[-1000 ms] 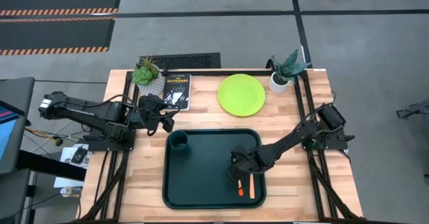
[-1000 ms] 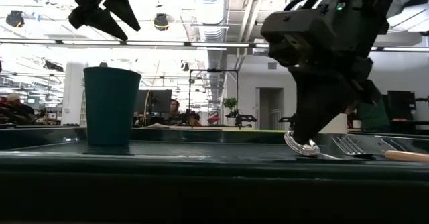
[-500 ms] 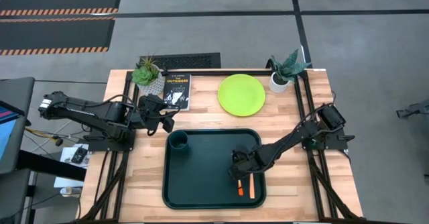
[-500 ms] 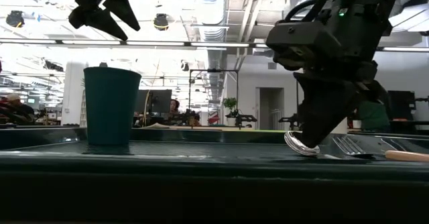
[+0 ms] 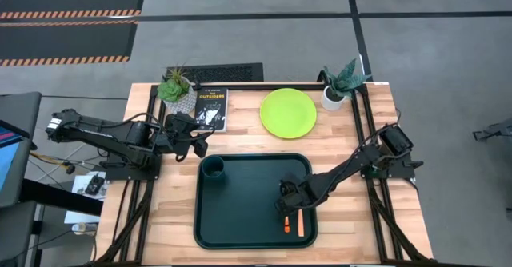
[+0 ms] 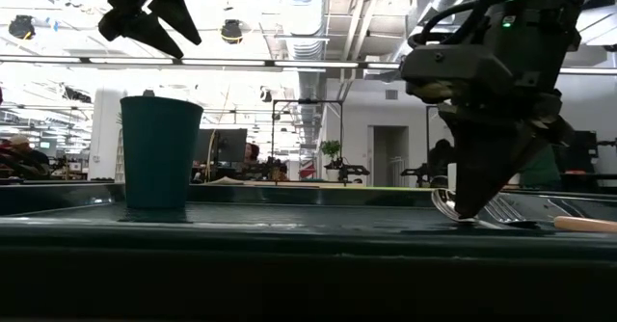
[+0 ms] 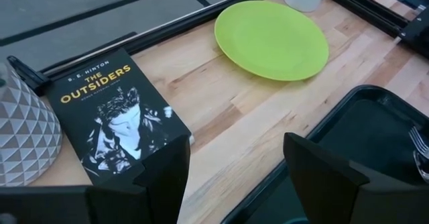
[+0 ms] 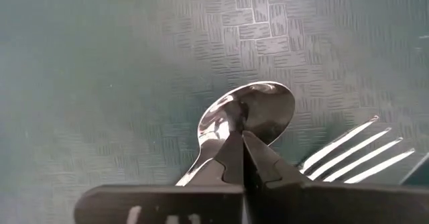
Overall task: Pick and place plate/cup/fork/spoon on tray
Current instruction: Adjust the silverware in the black tray, then put the yellow green plate onto the black tray
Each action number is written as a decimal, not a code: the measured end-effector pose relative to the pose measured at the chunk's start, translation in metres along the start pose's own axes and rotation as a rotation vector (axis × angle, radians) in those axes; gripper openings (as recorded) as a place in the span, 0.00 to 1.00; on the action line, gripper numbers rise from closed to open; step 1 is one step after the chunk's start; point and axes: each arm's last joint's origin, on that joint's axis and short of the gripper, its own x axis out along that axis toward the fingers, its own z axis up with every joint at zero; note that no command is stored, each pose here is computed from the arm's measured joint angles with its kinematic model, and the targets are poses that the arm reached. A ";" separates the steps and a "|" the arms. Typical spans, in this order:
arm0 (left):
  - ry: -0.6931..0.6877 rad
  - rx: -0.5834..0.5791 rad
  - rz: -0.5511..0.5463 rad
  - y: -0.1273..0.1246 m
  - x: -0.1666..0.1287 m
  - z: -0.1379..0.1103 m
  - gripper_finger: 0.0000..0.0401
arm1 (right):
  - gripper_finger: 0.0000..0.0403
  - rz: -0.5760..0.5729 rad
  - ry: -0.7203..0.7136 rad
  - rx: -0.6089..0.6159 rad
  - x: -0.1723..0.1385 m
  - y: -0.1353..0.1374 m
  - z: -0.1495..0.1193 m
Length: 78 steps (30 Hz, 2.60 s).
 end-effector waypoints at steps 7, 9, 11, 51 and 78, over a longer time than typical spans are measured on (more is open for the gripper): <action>-0.004 0.001 0.003 0.000 0.000 0.000 0.57 | 0.02 -0.032 0.005 -0.022 0.000 -0.003 0.000; -0.005 0.001 0.004 0.000 0.000 0.000 0.57 | 0.02 -0.029 0.003 -0.029 0.000 -0.003 0.001; -0.006 0.001 0.005 0.000 0.000 0.000 0.57 | 0.02 -0.027 0.003 -0.028 0.000 -0.003 0.001; 0.045 -0.027 -0.038 -0.001 0.000 -0.001 0.57 | 0.43 -0.198 -0.297 0.255 -0.163 -0.165 0.056; 0.009 -0.048 -0.015 -0.001 0.000 0.000 0.57 | 0.47 -0.250 -0.370 0.795 0.008 -0.216 0.127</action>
